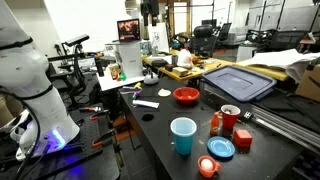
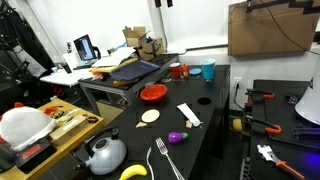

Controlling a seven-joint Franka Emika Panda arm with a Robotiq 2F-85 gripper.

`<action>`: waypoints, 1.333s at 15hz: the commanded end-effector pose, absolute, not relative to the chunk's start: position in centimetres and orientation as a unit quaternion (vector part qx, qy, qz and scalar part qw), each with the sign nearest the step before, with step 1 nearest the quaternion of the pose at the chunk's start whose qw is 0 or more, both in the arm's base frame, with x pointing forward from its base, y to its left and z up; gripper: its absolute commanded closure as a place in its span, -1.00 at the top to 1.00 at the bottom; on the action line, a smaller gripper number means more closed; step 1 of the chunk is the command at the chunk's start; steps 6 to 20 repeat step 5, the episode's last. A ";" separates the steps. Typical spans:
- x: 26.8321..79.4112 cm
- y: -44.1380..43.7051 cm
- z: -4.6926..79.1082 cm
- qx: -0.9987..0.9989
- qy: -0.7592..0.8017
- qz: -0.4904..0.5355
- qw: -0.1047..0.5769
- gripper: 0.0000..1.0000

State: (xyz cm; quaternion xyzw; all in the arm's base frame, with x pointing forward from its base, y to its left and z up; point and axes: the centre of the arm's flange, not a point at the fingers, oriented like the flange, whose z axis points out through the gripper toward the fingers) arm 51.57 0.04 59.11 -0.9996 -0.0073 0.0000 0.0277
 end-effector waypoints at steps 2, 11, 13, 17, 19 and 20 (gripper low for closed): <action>51.4 0.2 60.0 -0.999 -0.009 0.006 0.034 1.00; 51.5 0.3 60.4 -0.999 -0.010 0.014 0.036 1.00; 51.5 0.3 60.4 -0.999 -0.010 0.014 0.036 1.00; 51.5 0.3 60.4 -0.999 -0.010 0.014 0.036 1.00; 51.5 0.3 60.4 -0.999 -0.010 0.014 0.036 1.00; 51.5 0.3 60.4 -0.999 -0.010 0.014 0.036 1.00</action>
